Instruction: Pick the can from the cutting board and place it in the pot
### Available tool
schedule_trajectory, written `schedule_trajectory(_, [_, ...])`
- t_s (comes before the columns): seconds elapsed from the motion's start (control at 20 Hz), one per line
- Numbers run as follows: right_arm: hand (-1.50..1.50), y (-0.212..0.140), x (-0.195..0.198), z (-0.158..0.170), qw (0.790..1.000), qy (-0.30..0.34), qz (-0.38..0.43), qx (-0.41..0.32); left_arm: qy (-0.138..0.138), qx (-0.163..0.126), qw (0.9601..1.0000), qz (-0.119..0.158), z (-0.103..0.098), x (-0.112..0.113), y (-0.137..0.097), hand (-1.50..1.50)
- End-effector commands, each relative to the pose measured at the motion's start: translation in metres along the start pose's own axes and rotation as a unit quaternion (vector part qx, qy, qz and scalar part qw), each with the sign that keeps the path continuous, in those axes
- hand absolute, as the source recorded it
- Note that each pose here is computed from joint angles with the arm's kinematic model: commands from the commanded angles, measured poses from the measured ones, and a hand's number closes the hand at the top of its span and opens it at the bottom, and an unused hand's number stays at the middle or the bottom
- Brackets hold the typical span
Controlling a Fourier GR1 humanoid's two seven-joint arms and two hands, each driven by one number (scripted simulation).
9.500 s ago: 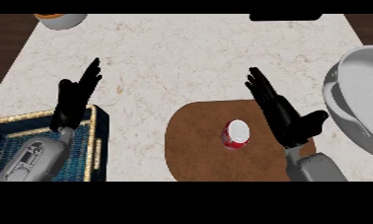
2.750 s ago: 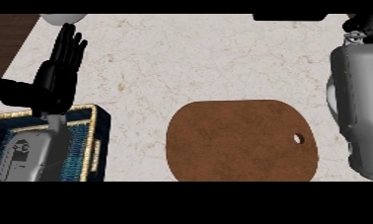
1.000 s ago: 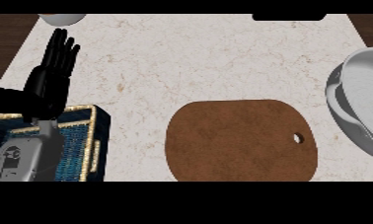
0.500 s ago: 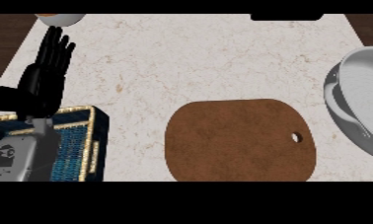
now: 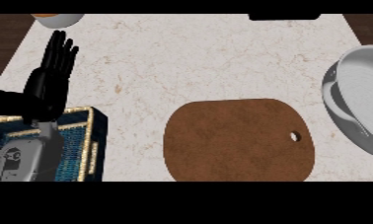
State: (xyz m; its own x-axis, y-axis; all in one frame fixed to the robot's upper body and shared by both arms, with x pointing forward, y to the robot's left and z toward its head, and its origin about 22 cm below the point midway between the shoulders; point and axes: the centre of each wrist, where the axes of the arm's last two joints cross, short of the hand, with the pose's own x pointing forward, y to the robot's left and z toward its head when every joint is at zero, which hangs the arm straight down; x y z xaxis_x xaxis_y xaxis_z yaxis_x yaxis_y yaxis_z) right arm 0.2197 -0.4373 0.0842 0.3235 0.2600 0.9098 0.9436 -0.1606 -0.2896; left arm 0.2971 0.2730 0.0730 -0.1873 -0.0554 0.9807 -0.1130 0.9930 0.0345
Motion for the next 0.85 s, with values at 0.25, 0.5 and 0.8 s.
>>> schedule_trajectory(0.25, [-1.5,-0.098,-0.041,0.008,0.998,-0.012,-0.028,-0.048,0.002,-0.002,1.0,0.007,0.013,0.018,-0.008,0.0])
schedule_trajectory(0.5, [-1.5,-0.134,-0.061,-0.008,0.998,-0.008,-0.037,-0.043,-0.004,-0.005,1.0,0.002,-0.013,0.008,-0.004,0.0])
schedule_trajectory(0.8, [-1.5,-0.194,-0.076,-0.008,0.998,-0.006,-0.025,-0.056,0.001,0.0,1.0,0.002,0.001,0.009,0.002,0.0])
